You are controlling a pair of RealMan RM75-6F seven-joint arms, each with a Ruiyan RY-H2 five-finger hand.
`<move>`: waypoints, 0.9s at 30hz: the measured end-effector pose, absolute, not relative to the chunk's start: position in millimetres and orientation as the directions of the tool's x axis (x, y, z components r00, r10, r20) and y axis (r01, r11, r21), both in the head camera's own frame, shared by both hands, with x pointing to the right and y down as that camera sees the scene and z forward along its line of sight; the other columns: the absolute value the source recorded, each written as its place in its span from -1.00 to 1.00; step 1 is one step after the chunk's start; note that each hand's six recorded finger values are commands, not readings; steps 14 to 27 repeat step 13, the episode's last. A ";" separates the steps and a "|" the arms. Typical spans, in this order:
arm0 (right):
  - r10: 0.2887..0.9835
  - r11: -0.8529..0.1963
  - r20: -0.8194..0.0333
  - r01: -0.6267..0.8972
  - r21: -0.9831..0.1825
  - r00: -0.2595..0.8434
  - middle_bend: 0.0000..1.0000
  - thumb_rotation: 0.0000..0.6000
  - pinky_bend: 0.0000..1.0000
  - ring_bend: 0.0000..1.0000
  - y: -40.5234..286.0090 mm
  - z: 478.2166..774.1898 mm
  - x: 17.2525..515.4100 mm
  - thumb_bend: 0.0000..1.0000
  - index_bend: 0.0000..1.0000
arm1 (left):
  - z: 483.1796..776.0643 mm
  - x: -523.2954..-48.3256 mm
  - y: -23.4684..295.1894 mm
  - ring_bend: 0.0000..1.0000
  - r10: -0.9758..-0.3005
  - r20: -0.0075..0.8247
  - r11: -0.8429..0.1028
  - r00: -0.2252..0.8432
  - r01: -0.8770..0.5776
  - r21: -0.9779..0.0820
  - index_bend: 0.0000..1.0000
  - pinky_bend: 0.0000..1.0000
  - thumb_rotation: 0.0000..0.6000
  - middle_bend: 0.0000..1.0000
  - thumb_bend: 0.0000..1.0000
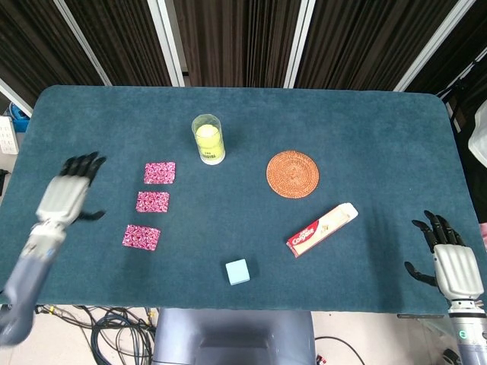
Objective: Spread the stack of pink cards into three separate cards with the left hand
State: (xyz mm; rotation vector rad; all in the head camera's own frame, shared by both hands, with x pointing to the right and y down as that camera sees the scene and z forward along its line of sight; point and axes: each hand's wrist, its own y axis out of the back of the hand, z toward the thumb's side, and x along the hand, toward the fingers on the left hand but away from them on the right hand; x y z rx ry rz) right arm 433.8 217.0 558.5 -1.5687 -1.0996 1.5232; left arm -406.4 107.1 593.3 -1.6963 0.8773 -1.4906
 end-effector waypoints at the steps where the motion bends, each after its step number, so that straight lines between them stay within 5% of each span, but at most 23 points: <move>1: 0.910 -0.406 -0.412 0.111 -0.907 -0.044 -0.92 1.00 -0.61 -0.91 217.0 557.6 433.9 -0.57 -0.67 | 588.2 -416.0 121.4 -1.00 -0.857 0.505 -0.512 0.104 -0.063 -0.857 -0.85 -1.00 1.00 -0.91 -0.73; 8: 0.917 -0.387 -0.395 0.119 -0.914 -0.050 -0.92 1.00 -0.61 -0.91 217.9 554.8 436.4 -0.57 -0.67 | 550.7 -464.1 206.9 -1.00 -0.894 0.440 -0.447 0.083 -0.192 -0.874 -0.85 -1.00 1.00 -0.90 -0.73; 27: 0.916 -0.391 -0.398 0.116 -0.913 -0.050 -0.92 1.00 -0.61 -0.91 216.8 555.5 438.4 -0.57 -0.67 | 535.3 -479.3 212.2 -1.00 -0.914 0.403 -0.404 0.047 -0.192 -0.894 -0.85 -1.00 1.00 -0.89 -0.73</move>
